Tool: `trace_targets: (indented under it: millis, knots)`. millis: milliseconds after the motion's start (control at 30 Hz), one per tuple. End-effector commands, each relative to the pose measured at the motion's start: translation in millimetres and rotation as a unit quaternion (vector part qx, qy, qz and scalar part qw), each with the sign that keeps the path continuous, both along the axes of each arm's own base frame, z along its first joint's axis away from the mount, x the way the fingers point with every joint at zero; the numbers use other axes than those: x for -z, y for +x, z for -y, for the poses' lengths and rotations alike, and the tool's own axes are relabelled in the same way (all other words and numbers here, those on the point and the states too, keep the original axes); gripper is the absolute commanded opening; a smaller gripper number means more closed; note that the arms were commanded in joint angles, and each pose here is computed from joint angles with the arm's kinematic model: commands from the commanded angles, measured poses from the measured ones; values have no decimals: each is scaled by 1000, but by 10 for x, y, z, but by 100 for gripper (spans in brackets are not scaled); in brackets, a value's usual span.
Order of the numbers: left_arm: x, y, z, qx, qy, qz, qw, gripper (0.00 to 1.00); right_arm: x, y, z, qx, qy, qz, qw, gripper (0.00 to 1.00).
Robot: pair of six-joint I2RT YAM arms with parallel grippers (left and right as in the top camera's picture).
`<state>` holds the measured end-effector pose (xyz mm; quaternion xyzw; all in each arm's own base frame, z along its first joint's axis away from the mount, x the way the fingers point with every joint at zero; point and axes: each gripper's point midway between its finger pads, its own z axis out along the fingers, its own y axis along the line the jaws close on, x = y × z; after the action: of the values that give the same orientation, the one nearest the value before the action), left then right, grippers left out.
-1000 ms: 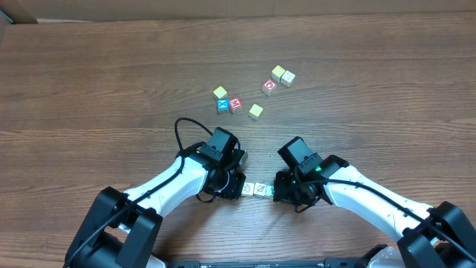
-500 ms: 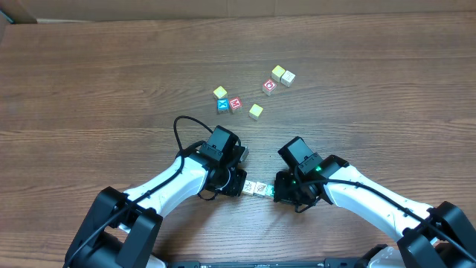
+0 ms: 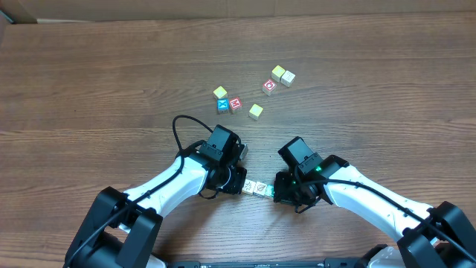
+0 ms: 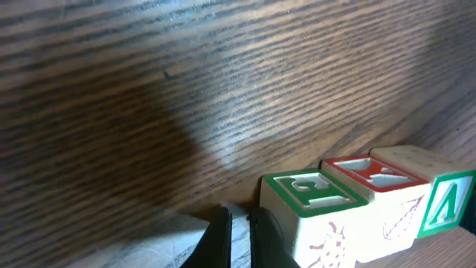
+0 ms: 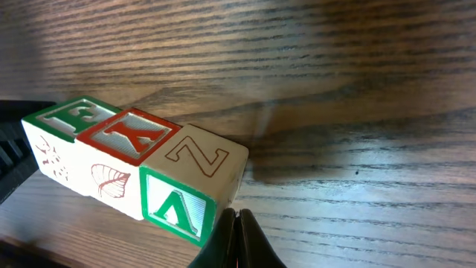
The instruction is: Flip 3 blocks
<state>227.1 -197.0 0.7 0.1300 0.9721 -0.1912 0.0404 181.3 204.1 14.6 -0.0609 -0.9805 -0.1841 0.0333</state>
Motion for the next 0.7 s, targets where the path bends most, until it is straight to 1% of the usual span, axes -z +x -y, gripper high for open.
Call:
trace_targets:
  millis: [0,267,433,667]
  knots:
    - [26,1,-1,-4,-2,-3,1000,4,-5,-33,-50,-1,13,-10,1000,4]
    - [34,58,-28,-1,8,14,1000,4,-20,-54,-84,8,22,-21,999,4]
    - [40,70,-45,0,13,18,1000,4,-23,-70,-90,30,22,-34,999,4]
    - [40,72,-45,0,13,19,1000,4,-23,-158,-159,48,18,-50,997,4]
